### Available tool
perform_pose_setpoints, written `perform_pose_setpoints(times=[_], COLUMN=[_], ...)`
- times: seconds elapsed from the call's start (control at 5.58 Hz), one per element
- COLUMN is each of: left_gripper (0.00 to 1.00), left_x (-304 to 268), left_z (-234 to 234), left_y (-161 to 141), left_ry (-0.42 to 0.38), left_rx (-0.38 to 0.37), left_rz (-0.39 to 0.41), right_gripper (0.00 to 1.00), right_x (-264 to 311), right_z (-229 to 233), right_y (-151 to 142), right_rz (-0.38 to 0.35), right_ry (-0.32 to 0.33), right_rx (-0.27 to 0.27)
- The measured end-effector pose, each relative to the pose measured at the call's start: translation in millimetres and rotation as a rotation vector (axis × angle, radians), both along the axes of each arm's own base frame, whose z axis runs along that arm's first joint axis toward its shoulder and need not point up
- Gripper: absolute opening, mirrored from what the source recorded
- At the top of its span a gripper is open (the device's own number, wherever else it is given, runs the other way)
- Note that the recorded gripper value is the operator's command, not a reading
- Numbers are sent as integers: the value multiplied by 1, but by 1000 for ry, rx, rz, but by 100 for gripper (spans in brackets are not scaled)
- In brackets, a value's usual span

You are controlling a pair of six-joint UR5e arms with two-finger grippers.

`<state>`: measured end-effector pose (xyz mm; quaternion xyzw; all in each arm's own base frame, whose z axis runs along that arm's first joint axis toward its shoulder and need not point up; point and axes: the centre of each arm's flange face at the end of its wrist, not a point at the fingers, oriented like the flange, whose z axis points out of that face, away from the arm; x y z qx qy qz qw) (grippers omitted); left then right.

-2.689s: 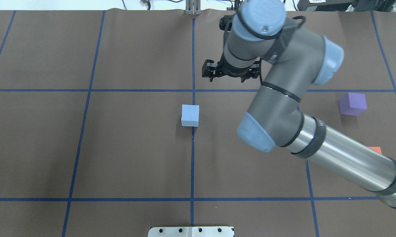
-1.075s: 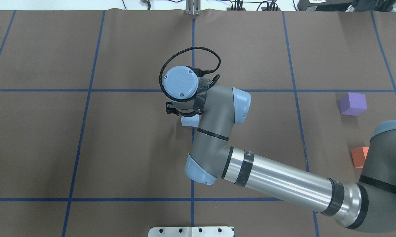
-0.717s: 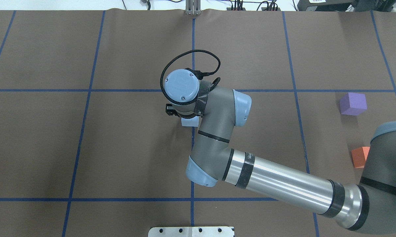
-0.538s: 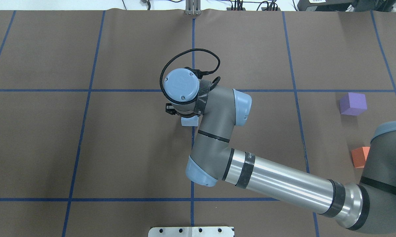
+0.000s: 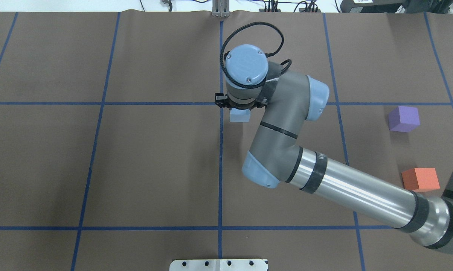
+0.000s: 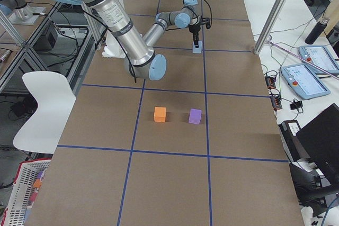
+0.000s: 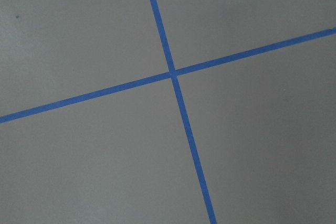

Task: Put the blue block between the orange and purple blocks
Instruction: 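Carry the light-blue cube with the right gripper toward the purple cube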

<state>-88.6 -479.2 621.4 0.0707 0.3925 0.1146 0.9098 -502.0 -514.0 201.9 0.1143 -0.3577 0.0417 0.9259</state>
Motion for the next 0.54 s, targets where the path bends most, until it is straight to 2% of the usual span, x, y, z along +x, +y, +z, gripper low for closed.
perform_pose_setpoints(times=[0.18, 0.54], left_gripper=[100, 100], left_x=[0, 1], left_z=[2, 3], left_y=[2, 3], left_ry=[1, 1], left_rx=[-2, -4], left_rz=[1, 3], right_gripper=[0, 0], right_x=[64, 153], right_z=[31, 103], right_y=[-4, -4], right_rz=[-39, -66], right_ry=[24, 69], right_rx=[19, -8])
